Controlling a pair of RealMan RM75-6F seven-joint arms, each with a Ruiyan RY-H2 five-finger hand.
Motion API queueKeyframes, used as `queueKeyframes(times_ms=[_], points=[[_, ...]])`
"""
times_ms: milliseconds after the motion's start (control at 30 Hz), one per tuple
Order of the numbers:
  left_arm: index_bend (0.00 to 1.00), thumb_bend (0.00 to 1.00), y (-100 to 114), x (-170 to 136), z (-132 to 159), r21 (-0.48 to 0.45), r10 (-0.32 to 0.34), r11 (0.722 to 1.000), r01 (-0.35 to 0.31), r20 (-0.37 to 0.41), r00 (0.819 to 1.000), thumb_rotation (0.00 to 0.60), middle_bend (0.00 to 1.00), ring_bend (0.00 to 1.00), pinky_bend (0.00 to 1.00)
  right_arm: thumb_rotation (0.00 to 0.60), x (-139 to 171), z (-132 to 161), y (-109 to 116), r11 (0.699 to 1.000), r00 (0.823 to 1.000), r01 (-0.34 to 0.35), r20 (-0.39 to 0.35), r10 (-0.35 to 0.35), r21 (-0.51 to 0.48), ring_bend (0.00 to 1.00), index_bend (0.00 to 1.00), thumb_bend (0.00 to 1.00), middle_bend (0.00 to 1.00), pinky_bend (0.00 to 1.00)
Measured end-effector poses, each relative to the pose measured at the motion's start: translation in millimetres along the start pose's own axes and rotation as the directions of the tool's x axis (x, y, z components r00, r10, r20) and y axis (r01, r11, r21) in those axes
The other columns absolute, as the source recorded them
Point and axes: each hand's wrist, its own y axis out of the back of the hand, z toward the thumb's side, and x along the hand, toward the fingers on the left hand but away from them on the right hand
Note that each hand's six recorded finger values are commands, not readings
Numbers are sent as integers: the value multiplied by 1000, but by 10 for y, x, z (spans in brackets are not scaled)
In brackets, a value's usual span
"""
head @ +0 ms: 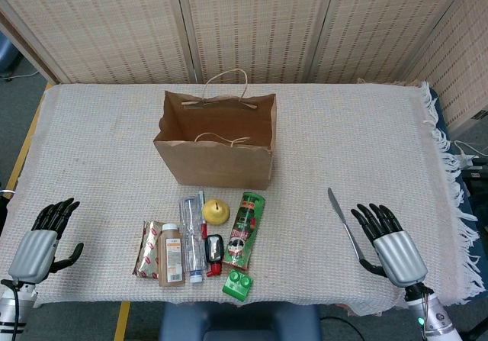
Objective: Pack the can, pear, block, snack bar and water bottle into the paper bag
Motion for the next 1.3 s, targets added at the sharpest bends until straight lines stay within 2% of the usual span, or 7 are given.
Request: queueKeyframes(times_ms=[300,567,700,800,933,1033,1300], points=[[0,371,0,10,-6,-7,-5,1000,5,0,1000,600,0,0,49,600,-51,124,32,1000,999,-5,-54,4,-8,0,0,0,34,75],[0,371,0,12,-15,-9,-10,1000,10,-5,1000,600,0,0,49,600,-276,469,93,996,973,-80,-214,87,44,0,0,0,36,74],[0,371,-4,15,-24,-5,-11,1000,11,-8,1000,600,0,0,49,600,-477,683,81,984,936,-130,-312,162,121,0,0,0,36,74],[0,371,2,18,-29,-7,-9,1000,9,-11,1000,600,0,0,49,600,-639,842,35,962,895,-162,-378,237,219,0,0,0,36,74],[0,371,-1,18,-34,-12,-12,1000,12,-14,1000,600,0,0,49,600,-865,1066,-60,912,830,-182,-440,342,367,0,0,0,36,74],[0,371,-7,20,-33,-14,-18,1000,18,-14,1000,600,0,0,49,600,-1021,1257,-123,881,796,-154,-472,379,446,0,0,0,36,74],[0,371,-2,25,-43,-20,-21,1000,21,-17,1000,600,0,0,49,600,-1339,1743,-356,847,750,-78,-528,397,525,0,0,0,31,73]])
